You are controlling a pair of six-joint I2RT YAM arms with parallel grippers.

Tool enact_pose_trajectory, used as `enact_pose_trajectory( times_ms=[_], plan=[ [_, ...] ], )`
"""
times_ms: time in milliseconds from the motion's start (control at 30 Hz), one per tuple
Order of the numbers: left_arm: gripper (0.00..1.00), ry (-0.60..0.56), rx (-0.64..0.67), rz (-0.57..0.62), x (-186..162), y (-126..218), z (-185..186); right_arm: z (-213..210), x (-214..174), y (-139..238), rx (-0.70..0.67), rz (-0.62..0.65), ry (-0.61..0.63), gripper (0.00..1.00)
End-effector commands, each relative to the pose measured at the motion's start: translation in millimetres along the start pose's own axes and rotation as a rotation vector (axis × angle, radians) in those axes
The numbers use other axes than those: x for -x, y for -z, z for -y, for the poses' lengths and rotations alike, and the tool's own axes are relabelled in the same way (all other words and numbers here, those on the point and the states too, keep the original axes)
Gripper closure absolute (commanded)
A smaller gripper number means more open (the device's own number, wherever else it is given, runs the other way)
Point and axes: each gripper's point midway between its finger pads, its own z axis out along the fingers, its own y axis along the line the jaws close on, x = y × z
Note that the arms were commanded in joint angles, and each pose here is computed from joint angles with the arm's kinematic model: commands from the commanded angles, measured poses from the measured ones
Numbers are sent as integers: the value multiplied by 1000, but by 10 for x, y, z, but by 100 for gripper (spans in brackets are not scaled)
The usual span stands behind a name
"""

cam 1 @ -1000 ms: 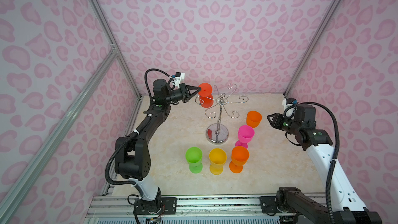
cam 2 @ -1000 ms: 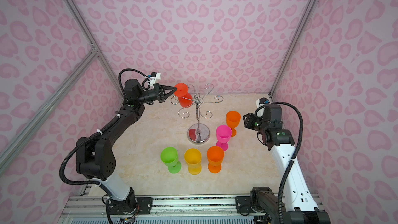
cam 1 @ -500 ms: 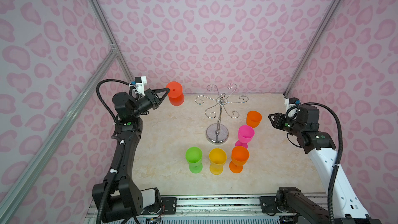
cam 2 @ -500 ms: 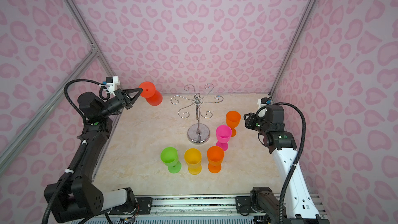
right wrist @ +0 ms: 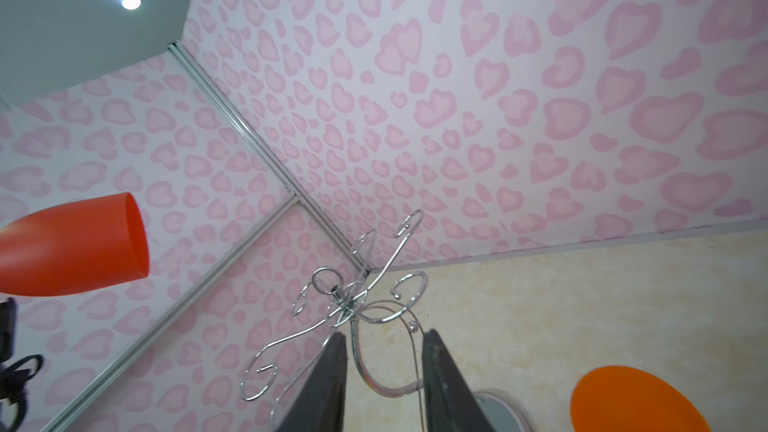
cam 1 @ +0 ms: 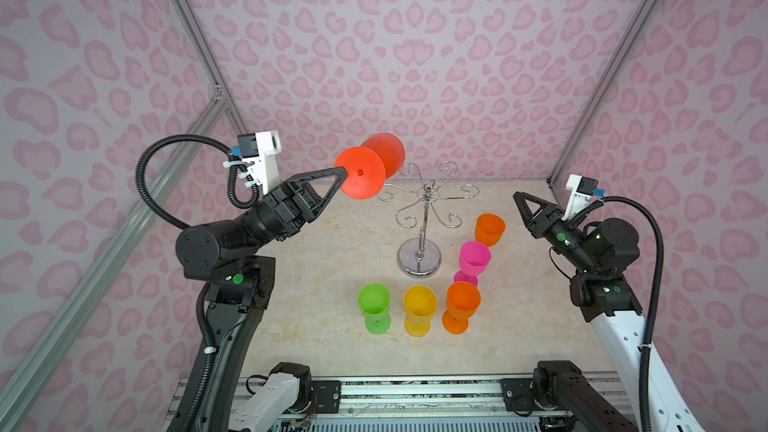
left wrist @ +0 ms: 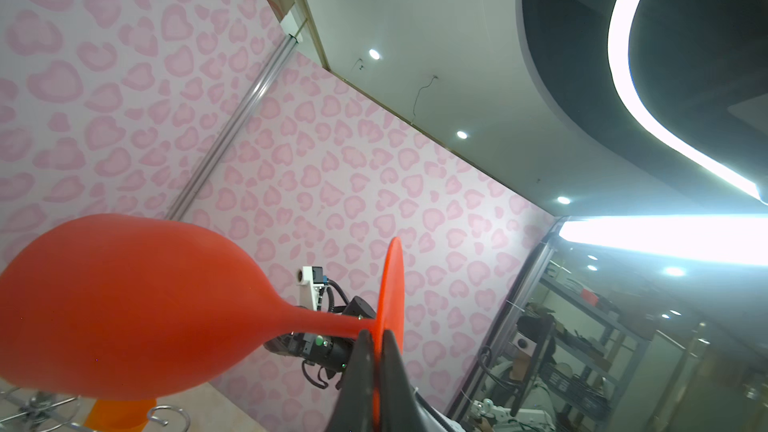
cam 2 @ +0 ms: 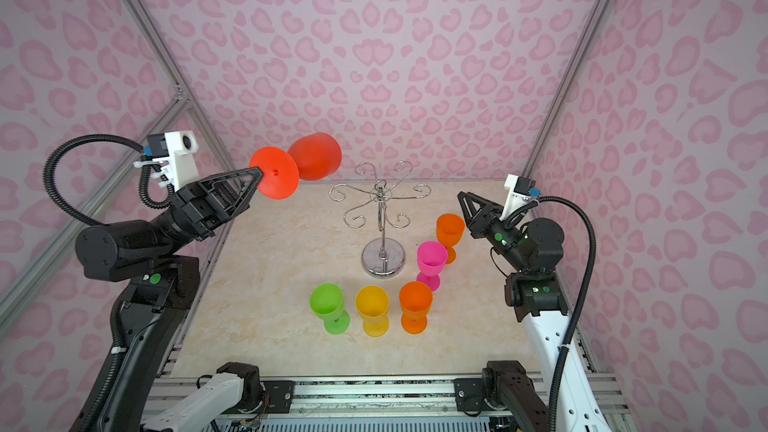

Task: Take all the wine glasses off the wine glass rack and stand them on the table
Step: 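Lift the red glass off the hook with the left gripper and raise it, then grasp the red glass bowl with the right gripper beside the left gripper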

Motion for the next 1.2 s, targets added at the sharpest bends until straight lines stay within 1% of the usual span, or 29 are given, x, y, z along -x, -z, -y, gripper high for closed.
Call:
enact_pose_trajectory(
  times_ms=[0,100,200,300,400,600,767,967,1033,1167],
  plan=[
    [98,82,-165,69,24,-126,108,-564,223,-17,277,95,-22,65],
    [98,215,-286,71,-78,-252,19,-721,211,-72,397,105,-71,60],
    [98,309,-382,67,-152,-347,-66,-770,200,-101,478,114,-126,56],
    [98,382,-430,69,-209,-412,-189,-805,193,-100,546,116,-166,55],
    [98,419,-470,64,-262,-475,-237,-808,159,-130,574,102,-186,54],
    [98,500,-492,32,-401,-644,-419,-881,113,-122,609,83,-178,53],
    [98,529,-480,27,-454,-713,-532,-973,117,-51,656,89,-165,53],
    [98,527,-488,27,-441,-732,-514,-989,99,-23,665,87,-157,53],
    [98,524,-490,31,-435,-726,-505,-967,90,-33,657,86,-157,53],
    [98,510,-500,29,-419,-708,-436,-805,33,-70,597,82,-165,53]
  ],
)
